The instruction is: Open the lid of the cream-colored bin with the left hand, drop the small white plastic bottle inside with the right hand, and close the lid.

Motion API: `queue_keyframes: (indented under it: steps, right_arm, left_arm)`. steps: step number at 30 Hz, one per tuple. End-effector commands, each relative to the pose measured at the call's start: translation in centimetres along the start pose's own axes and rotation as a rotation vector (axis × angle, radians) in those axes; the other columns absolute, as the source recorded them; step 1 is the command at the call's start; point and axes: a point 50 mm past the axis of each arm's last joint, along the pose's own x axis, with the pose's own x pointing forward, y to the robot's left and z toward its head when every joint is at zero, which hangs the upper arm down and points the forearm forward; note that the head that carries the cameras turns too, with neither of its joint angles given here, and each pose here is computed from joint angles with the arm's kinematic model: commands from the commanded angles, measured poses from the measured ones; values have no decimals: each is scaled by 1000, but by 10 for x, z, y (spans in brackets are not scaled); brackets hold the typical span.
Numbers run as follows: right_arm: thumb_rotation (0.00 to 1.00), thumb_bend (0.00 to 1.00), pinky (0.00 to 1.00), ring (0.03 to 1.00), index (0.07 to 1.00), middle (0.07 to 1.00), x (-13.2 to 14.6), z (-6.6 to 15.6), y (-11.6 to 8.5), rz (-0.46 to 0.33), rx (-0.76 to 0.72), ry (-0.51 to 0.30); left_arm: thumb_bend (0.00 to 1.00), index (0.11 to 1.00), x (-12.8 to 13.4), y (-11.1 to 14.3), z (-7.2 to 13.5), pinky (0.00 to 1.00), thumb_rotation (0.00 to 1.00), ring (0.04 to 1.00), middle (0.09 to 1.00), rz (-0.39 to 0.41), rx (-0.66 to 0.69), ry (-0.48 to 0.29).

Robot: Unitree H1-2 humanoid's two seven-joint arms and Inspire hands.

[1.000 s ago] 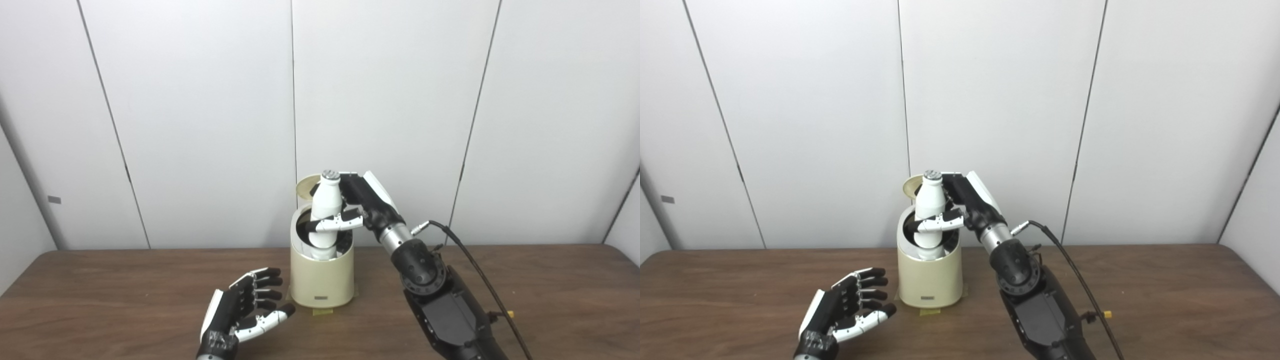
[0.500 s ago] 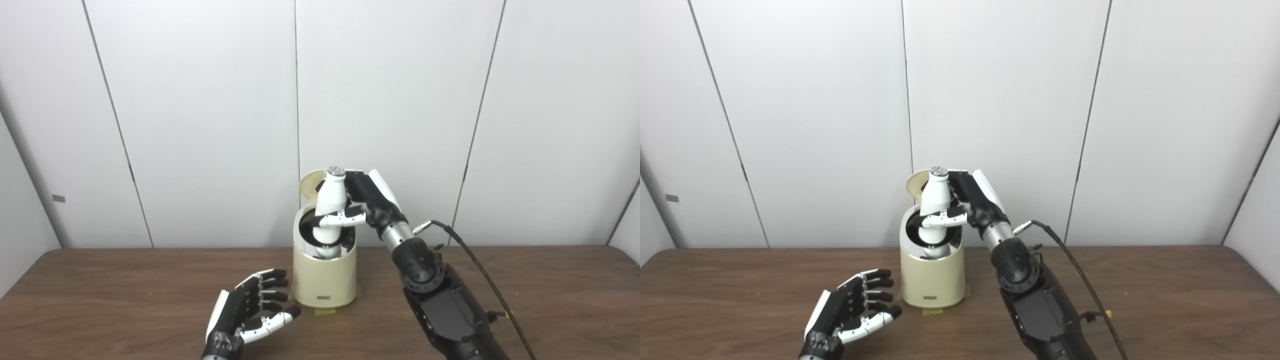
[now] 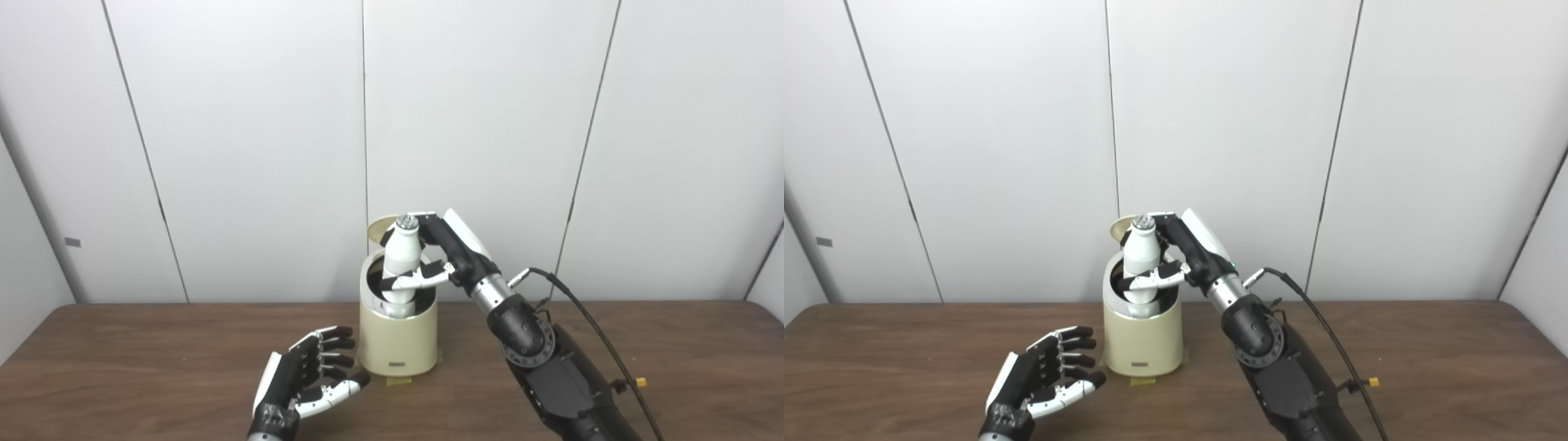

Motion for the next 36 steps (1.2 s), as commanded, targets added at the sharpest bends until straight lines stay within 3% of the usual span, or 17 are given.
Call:
queue_keyframes:
  steps: [1, 8, 21, 32, 36]
  right_arm:
    - [0, 823, 381, 545, 653, 671, 14, 19, -21, -26, -55, -103]
    - [12, 843, 474, 628, 705, 730, 5, 15, -20, 10, -124, -116]
    - [2, 803, 532, 642, 681, 697, -2, 12, -20, 14, -142, -114]
    - [10, 774, 516, 613, 663, 676, -1, 12, -14, -11, -146, -119]
    - [17, 781, 458, 582, 654, 671, -1, 14, -10, -45, -108, -100]
  left_arm:
    - [721, 745, 11, -2, 21, 570, 70, 631, 711, -3, 3, -79]
    - [722, 749, 10, -2, 21, 587, 80, 635, 711, -5, 9, -73]
    - [722, 744, 11, -3, 20, 568, 71, 637, 719, -11, -4, -76]
    - [723, 745, 11, -3, 19, 564, 78, 632, 718, -9, -6, -78]
    - [724, 748, 11, -3, 18, 561, 81, 638, 723, -11, -10, -79]
